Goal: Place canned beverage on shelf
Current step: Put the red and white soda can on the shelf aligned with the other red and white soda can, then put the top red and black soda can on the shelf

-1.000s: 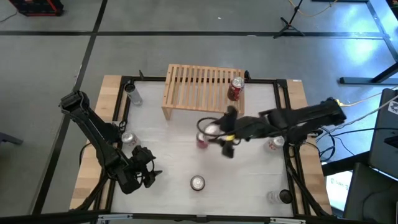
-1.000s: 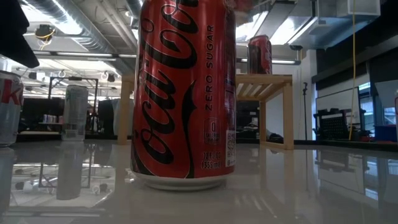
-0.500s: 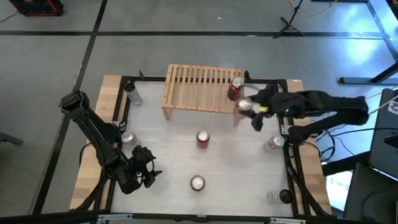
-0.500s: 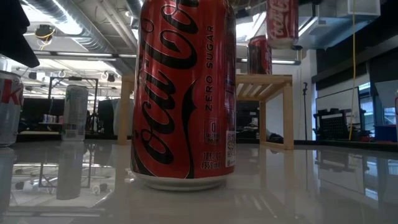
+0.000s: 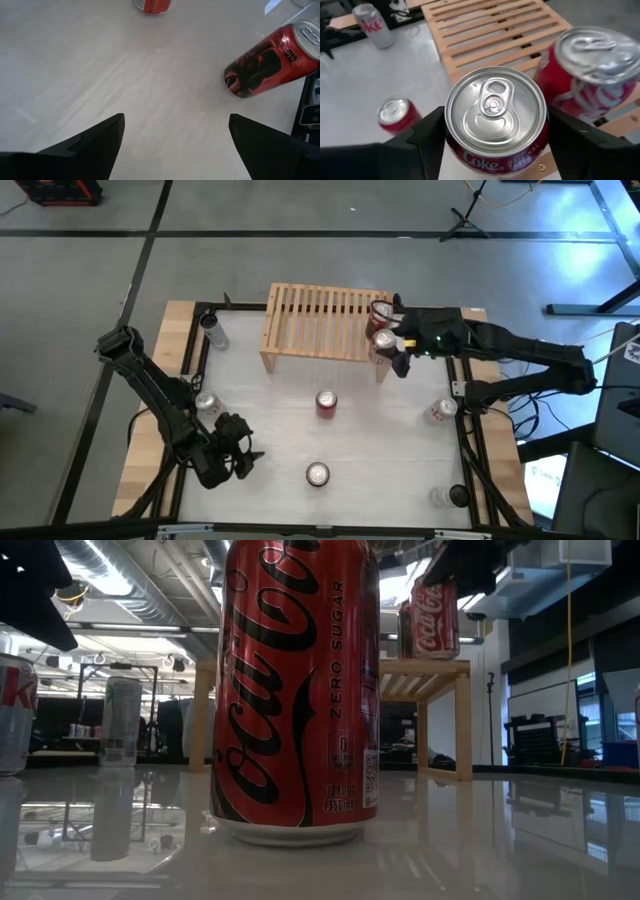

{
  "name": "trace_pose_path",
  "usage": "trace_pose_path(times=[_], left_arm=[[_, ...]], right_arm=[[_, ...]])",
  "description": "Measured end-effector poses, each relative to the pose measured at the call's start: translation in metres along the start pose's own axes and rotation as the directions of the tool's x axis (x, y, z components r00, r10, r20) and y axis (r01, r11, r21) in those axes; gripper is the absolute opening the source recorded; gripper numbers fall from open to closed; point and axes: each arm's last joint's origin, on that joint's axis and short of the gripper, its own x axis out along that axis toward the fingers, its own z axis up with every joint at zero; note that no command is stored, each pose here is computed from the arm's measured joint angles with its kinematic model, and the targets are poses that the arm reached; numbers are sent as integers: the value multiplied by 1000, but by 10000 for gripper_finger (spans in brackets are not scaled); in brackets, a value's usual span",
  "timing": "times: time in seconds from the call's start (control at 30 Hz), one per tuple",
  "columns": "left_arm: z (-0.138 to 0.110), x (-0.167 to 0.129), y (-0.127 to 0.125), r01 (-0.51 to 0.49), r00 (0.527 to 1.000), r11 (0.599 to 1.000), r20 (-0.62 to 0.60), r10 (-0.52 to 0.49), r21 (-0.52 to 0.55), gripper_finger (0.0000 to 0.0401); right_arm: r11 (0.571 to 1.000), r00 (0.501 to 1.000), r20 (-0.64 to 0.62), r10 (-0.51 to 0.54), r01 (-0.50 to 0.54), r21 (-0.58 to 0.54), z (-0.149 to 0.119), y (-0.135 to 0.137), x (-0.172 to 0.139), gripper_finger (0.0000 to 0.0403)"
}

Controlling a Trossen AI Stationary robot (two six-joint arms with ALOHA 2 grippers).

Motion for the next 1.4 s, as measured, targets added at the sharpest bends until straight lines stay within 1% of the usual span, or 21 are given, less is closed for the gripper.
trace_pose_path(times=[0.13,0.23,0.33,0.57,0.67,0.87,0.97,1.17,1.4], left_arm=[[1,1,0,-3,1000,1000,2,3,-7,355],[2,1,0,-3,1000,1000,2,3,-8,355],[2,1,0,-2,1000,1000,2,2,-9,355],[2,1,0,-2,1000,1000,2,2,-9,355],[2,1,0,-2,1000,1000,2,2,-9,355],[2,1,-1,7,1000,1000,4,-7,-16,355],[2,1,-1,9,1000,1000,4,-9,-16,355],[2,1,-1,10,1000,1000,4,-10,-16,355],[2,1,-1,9,1000,1000,4,-9,-17,355]], right_arm=[[1000,1000,-3,14,-14,10,3,-7,5,268],[1000,1000,-1,24,-24,7,4,-8,8,268],[1000,1000,5,-1,1,-9,4,-8,8,268],[1000,1000,7,-11,11,-17,5,-8,12,271],[999,1000,3,-26,26,-31,5,-7,15,287],[997,998,-8,-62,62,-39,4,-8,17,341],[997,998,-6,-62,62,-38,5,-8,17,358],[998,998,22,-55,56,-35,13,-8,11,365],[997,997,42,-62,63,-37,32,-8,-12,359]])
